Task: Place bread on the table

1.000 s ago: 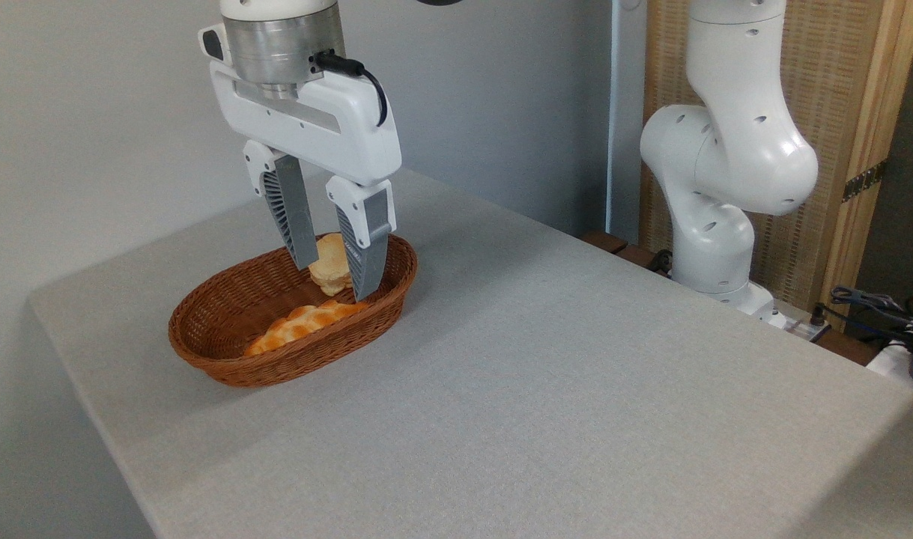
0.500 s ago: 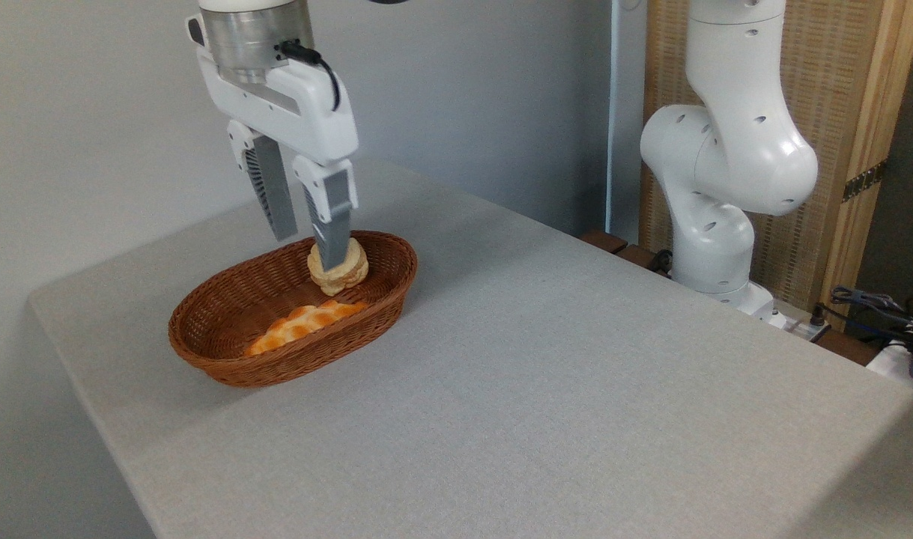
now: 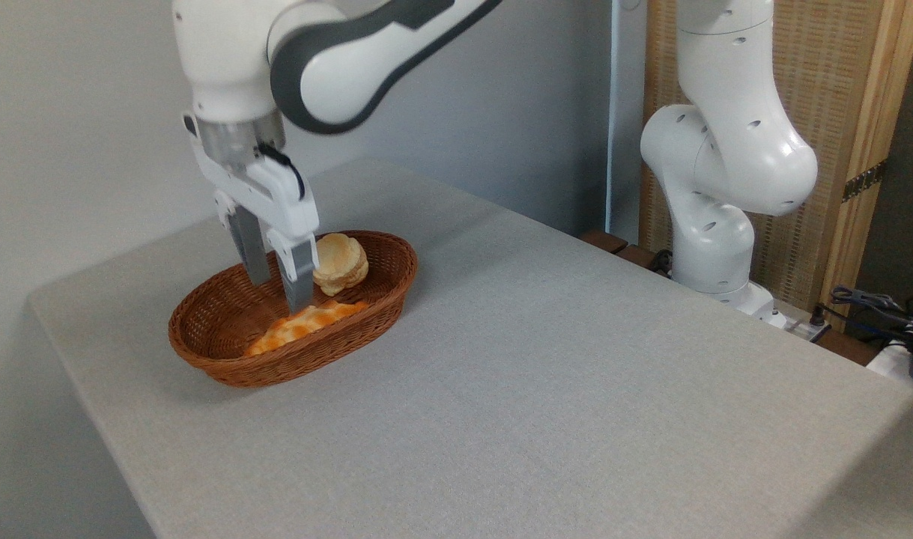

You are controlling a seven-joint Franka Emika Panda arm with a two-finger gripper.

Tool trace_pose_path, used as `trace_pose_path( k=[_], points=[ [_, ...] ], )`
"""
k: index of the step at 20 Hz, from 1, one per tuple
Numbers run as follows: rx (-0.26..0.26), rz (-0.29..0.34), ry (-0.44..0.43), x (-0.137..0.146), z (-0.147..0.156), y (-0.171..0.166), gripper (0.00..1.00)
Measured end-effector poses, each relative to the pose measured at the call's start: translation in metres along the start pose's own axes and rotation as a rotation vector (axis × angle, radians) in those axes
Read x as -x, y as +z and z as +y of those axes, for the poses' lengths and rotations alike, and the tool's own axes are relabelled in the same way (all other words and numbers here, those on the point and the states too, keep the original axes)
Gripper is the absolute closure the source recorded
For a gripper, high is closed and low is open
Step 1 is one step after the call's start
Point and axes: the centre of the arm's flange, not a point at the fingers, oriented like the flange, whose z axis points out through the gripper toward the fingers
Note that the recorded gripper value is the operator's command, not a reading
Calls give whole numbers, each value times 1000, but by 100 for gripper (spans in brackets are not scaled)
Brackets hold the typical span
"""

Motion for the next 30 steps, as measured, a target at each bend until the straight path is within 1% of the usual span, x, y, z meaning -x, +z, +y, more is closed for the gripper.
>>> trace_pose_path(
  k=[4,6,7,8,9,10,11,14,25,30],
  points=[
    [-9,-52,19,3,-1,28,0],
    [-35,-76,45,2,-1,37,0],
    [-47,-85,55,2,-1,40,6],
    [-52,-90,64,1,0,43,26],
    [-55,-88,71,-1,2,45,47],
    [-58,-80,76,-2,3,47,56],
    [-59,-76,77,-3,3,48,68],
    [-57,-77,76,-3,2,53,72],
    [-58,-73,74,-3,1,51,72],
    [-59,-72,74,-4,1,50,80]
  ],
)
